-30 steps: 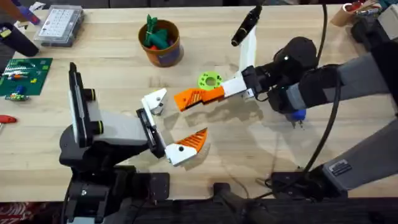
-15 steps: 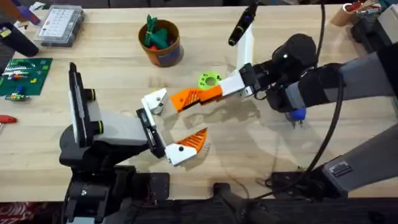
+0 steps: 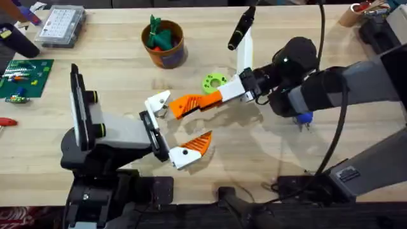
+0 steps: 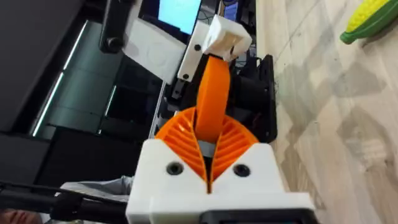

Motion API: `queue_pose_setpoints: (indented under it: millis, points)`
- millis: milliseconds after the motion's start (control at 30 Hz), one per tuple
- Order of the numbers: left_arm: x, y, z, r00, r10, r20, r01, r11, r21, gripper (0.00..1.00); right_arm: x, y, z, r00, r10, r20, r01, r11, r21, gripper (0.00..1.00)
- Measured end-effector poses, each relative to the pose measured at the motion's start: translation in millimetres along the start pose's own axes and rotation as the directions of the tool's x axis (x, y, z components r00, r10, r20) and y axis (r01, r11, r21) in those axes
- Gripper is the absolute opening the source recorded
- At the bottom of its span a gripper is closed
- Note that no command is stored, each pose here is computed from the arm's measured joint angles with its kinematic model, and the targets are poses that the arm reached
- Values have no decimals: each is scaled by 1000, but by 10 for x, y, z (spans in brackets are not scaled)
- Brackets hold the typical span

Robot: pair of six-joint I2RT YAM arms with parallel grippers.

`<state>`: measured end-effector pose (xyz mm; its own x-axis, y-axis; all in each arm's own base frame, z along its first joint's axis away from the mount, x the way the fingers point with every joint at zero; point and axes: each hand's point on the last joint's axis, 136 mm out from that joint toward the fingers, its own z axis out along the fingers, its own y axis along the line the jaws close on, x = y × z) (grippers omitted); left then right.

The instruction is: Pick up the gripper from the table and insert it into the empty holder that is missing its gripper. Then pick up a screw, insert it into the mounting hole, and use the screwdriver to tighten it. Finally, clean up the table by picking up the vegetable and placing it into the bucket.

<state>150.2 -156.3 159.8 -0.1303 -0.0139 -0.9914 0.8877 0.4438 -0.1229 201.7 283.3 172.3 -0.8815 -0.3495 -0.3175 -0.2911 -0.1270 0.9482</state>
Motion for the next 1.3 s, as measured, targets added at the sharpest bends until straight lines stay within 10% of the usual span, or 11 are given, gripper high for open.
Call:
queue_pose_setpoints:
  millis: [1300]
  points:
    - [0,0,0,1000,0,0,0,1000,0,984,-39,-34,119,998,51,31,-51,999,1,10]
